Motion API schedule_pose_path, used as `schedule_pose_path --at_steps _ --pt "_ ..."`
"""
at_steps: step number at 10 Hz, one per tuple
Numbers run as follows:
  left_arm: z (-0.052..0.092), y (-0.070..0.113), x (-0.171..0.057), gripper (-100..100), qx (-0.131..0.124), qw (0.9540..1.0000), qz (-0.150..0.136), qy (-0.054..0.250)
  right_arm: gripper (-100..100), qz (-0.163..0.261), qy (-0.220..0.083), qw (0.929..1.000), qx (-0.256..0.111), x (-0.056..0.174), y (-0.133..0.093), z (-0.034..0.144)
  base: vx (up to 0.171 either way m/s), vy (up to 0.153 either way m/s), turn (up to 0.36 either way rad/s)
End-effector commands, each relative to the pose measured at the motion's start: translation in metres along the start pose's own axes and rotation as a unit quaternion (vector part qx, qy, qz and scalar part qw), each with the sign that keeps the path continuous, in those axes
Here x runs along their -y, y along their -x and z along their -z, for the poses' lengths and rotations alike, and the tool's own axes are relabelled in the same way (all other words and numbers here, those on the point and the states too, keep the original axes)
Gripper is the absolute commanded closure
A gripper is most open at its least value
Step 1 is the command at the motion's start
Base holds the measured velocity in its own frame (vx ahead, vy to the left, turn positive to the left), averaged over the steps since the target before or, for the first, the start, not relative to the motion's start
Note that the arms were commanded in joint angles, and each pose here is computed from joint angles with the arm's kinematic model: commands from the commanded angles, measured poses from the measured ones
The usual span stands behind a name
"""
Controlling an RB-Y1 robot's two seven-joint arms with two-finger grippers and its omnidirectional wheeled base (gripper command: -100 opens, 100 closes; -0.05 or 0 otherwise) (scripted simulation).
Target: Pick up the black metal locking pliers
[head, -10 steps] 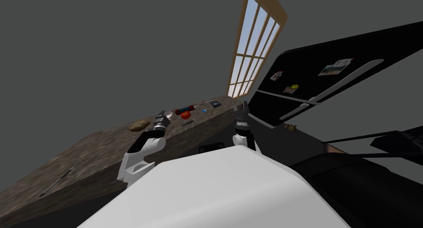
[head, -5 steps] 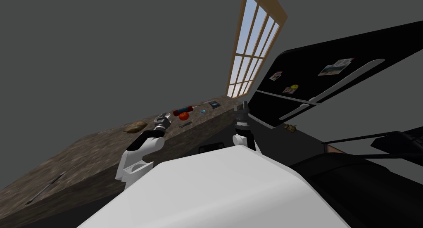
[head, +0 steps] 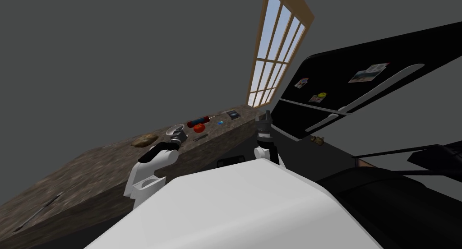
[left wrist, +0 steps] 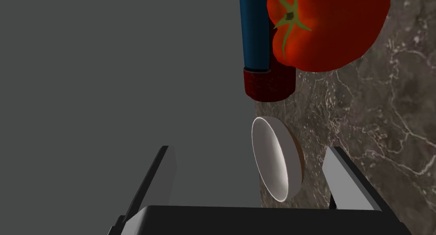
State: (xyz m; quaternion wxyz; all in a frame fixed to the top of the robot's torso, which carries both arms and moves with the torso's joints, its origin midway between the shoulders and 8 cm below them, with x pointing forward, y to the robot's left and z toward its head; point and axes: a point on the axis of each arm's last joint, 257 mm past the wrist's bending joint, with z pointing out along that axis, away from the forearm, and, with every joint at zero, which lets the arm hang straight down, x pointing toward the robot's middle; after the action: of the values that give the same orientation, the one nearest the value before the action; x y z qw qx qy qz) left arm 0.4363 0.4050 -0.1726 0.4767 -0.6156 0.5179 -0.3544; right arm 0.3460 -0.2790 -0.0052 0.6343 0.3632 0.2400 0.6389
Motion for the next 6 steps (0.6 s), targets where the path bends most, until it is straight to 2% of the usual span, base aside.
schedule_pose_path --at_steps 1,2,3,4,5,6 --pt "-0.001 0.002 -0.015 -100 -0.002 0.9996 0.007 0.028 0 0.0 0.0 1.0 0.0 0.0 0.0 0.0 0.048 -0.043 -0.001" --pt "0.0 0.002 -0.018 -100 -0.001 0.9994 0.007 0.035 0 0.0 0.0 1.0 0.0 0.0 0.0 0.0 0.037 -0.035 0.004" --pt "0.0 0.003 -0.03 -100 -0.003 0.9983 0.013 0.057 0 0.0 0.0 1.0 0.0 0.0 0.0 0.0 0.028 -0.035 0.005" --pt "0.0 0.003 -0.032 -100 -0.003 0.998 0.013 0.061 0 0.0 0.0 1.0 0.0 0.0 0.0 0.0 0.022 -0.026 0.004" --pt "0.001 0.005 -0.044 -100 -0.004 0.9963 0.019 0.084 0 0.0 0.0 1.0 0.0 0.0 0.0 0.0 0.033 -0.033 0.004" --pt "0.002 0.005 -0.046 -100 -0.004 0.996 0.019 0.088 0 0.0 0.0 1.0 0.0 0.0 0.0 0.0 0.038 -0.026 0.005"
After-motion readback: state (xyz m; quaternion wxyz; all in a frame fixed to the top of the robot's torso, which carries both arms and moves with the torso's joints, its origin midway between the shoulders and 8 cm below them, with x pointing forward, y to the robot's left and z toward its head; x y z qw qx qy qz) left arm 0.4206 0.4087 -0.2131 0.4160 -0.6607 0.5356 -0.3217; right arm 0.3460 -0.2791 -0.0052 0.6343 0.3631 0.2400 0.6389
